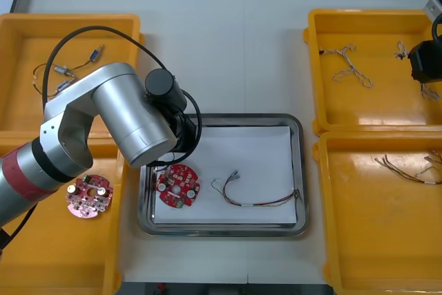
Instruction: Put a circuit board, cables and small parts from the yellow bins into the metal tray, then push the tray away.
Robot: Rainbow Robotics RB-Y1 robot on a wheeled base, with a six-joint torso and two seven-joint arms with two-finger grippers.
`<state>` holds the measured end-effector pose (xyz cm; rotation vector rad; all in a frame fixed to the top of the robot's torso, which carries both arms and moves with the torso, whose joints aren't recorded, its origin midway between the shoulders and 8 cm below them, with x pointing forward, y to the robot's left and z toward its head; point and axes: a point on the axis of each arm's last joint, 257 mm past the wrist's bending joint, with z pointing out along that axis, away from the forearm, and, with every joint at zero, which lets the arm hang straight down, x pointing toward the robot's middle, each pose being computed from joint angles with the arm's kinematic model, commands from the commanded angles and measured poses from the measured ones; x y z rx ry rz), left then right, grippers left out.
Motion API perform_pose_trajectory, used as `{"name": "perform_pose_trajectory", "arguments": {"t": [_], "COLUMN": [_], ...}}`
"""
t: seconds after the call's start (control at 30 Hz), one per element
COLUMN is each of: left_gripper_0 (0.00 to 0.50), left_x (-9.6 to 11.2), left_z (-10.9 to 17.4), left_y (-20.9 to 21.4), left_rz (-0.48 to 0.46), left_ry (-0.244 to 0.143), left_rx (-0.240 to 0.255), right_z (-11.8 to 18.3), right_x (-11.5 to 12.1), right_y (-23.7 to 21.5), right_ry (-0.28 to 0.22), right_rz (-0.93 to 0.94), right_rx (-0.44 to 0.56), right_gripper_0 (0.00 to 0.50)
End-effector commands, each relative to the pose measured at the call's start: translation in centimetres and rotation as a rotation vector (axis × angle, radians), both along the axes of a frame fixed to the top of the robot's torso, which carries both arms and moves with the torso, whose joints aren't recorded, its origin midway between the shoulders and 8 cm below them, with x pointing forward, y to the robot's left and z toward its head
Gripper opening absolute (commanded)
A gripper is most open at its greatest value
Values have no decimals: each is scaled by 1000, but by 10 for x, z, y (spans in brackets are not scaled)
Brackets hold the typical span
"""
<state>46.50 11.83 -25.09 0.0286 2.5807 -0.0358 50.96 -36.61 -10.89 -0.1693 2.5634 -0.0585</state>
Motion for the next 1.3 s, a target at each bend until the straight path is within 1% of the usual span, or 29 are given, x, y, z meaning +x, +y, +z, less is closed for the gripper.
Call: {"name": "perform_pose_trajectory", "arguments": {"t": [0.03, 0.2, 0.27, 0.33, 0.5, 0.63, 0.73, 0.77, 0.8, 0.83, 0.87, 0.9, 0.97, 1.0, 1.03, 1.1, 1.17, 1.3], "left_gripper_0": [0, 0, 0, 0, 0, 0, 3, 62, 148, 163, 189, 243, 319, 350, 366, 462, 500, 500], "left_x": [9, 14, 15, 17, 18, 17, 16, 17, 17, 17, 17, 17, 18, 18, 18, 18, 18, 17], "left_z": [15, 10, 8, 7, 6, 6, 5, 5, 5, 5, 6, 5, 6, 6, 6, 6, 7, 13], "left_y": [-25, -25, -26, -27, -28, -28, -28, -28, -28, -28, -28, -28, -27, -27, -26, -26, -27, -29], "left_rz": [-53, -54, -52, -50, -50, -50, -50, -51, -49, -49, -50, -51, -49, -47, -47, -46, -49, -59], "left_ry": [-50, -61, -60, -63, -62, -62, -60, -61, -63, -63, -65, -64, -68, -69, -69, -69, -69, -81], "left_rx": [-4, -2, -2, -4, -3, -3, -4, -5, -2, -2, -3, -2, -1, -1, 1, 0, -2, -7], "right_z": [16, 19, 17, 14, 11, 8, 4, 3, 3, 3, 1, 1, -1, -1, -1, 0, 2, 6], "right_x": [-13, -18, -22, -28, -39, -48, -53, -55, -57, -58, -59, -60, -62, -62, -63, -64, -64, -66], "right_y": [-14, 4, 12, 19, 37, 45, 52, 57, 61, 62, 64, 66, 67, 69, 69, 73, 76, 82], "right_ry": [-58, -81, -85, -88, -104, -110, -111, -111, -111, -111, -109, -109, -106, -108, -108, -114, -121, -133], "right_rz": [51, 133, 170, 210, 290, 335, 375, 395, 412, 416, 428, 434, 443, 453, 457, 471, 482, 500], "right_rx": [-30, -42, -59, -104, -176, -208, -212, -203, -199, -196, -191, -190, -190, -191, -192, -194, -198, -200], "right_gripper_0": [0, 0, 0, 0, 0, 0, 0, 0, 0, 0, 0, 0, 0, 0, 0, 0, 0, 0]}}
